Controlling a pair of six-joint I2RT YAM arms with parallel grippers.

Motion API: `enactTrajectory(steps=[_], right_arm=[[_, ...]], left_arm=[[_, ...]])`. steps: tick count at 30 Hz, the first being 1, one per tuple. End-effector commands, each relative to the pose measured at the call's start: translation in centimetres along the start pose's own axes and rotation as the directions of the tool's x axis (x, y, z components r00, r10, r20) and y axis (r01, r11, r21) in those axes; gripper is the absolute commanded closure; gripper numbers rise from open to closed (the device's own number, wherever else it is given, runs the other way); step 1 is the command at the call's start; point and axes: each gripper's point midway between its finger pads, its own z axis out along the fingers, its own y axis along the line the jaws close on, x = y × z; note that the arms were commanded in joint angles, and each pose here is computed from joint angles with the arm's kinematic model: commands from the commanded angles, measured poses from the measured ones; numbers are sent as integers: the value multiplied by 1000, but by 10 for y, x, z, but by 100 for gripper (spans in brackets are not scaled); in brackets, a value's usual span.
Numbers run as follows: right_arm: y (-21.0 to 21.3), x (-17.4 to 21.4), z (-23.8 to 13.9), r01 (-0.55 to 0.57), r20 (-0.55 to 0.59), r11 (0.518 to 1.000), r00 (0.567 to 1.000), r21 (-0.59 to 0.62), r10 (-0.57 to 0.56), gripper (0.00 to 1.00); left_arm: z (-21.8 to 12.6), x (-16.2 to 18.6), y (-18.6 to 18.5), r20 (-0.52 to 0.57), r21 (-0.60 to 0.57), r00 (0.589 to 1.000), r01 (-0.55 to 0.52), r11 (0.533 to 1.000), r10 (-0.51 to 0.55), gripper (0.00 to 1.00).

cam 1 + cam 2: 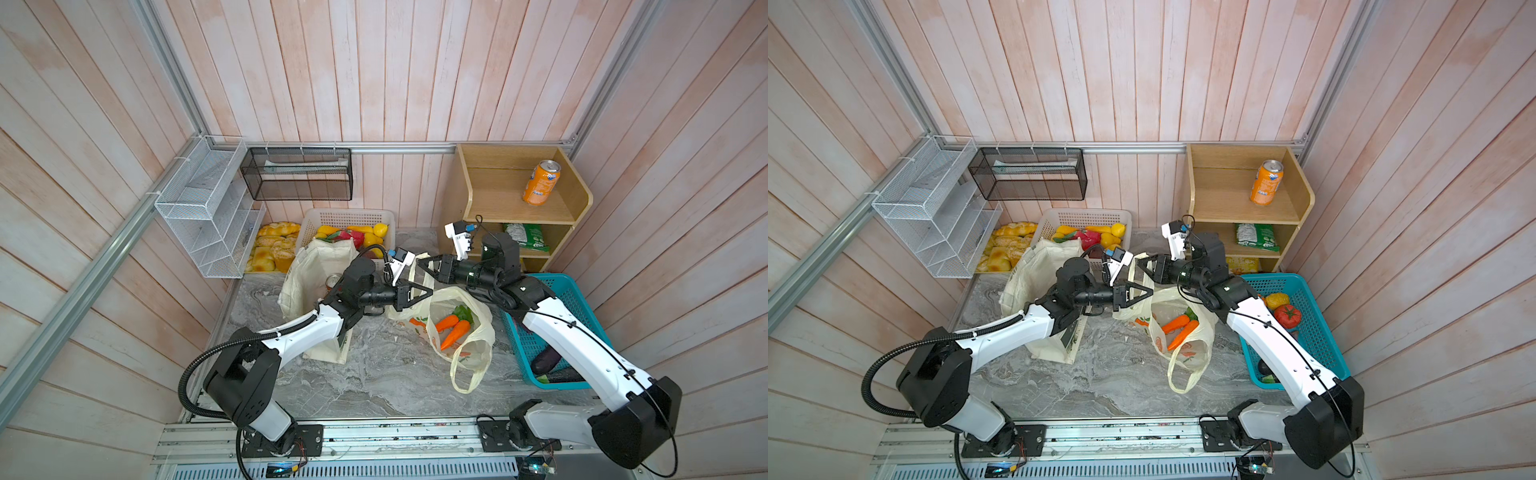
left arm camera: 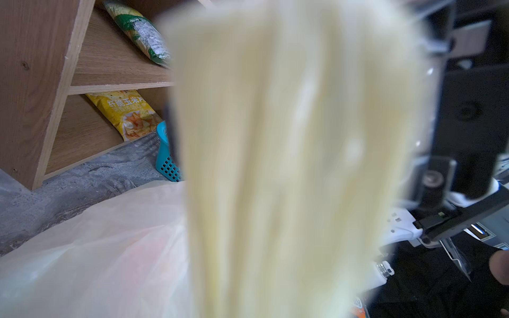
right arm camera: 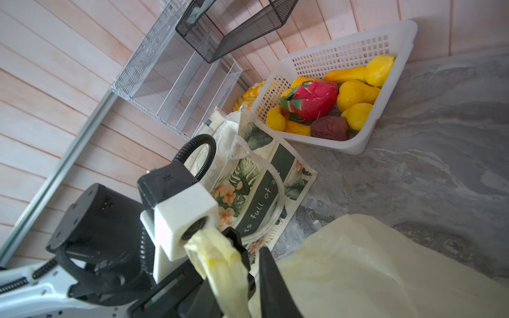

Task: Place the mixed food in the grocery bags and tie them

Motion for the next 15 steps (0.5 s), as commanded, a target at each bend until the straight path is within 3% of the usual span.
enactTrajectory(steps=[1, 4, 10, 15], right_arm=[[20, -10, -5, 27, 46, 997, 999, -78, -23, 100], [21, -14, -9, 21, 60, 998, 998, -64, -17, 100], [21, -23, -21, -2, 114, 1000, 993, -27, 6, 100], [24, -28, -33, -16, 152, 1000, 988, -9, 17, 100]], left_arm=[[1, -2, -3, -9, 13, 1000, -20, 1000, 20, 100], [-3, -7, -3, 17, -18, 999, -36, 999, 36, 89], [-24, -17, 8, 115, -167, 991, -42, 985, 62, 43], [-51, -32, 4, 191, -292, 970, -90, 952, 150, 27]])
